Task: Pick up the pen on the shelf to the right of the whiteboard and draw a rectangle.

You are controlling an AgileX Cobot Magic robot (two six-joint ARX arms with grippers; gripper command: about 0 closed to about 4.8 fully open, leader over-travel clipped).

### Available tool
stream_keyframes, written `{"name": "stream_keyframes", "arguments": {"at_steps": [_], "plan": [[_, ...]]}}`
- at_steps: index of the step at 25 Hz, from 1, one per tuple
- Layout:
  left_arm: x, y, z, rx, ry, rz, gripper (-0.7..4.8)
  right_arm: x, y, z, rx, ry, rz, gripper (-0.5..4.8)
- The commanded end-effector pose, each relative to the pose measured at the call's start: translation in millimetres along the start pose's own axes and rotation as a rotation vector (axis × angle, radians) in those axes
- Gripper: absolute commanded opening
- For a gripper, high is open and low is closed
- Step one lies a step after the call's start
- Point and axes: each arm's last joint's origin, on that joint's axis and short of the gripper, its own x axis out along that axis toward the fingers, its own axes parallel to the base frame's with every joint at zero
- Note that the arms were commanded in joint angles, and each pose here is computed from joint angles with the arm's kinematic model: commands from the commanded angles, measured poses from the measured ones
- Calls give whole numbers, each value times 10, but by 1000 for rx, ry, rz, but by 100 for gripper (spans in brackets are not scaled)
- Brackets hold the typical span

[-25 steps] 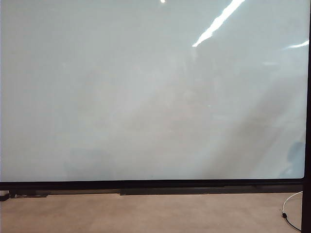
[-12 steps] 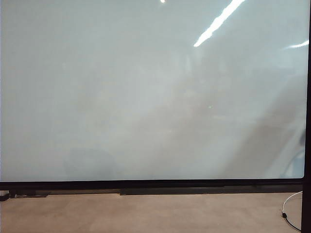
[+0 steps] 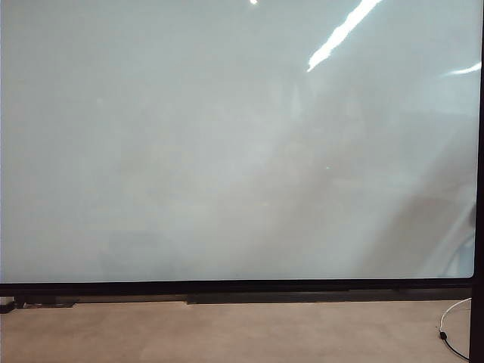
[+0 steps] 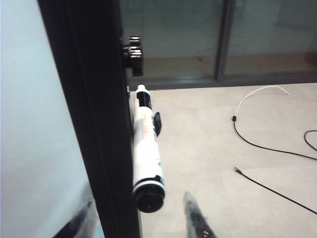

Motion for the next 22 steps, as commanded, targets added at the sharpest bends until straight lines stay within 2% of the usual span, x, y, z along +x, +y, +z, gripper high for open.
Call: {"name": "stream_keyframes", "arguments": {"at_steps": [1, 22], "plan": [[-1, -1, 16, -2, -9, -4, -5, 28, -10, 29, -11, -41, 11, 234], [-1, 0, 14, -2, -8, -3, -5, 276, -152, 9, 0, -54, 63, 234]]}}
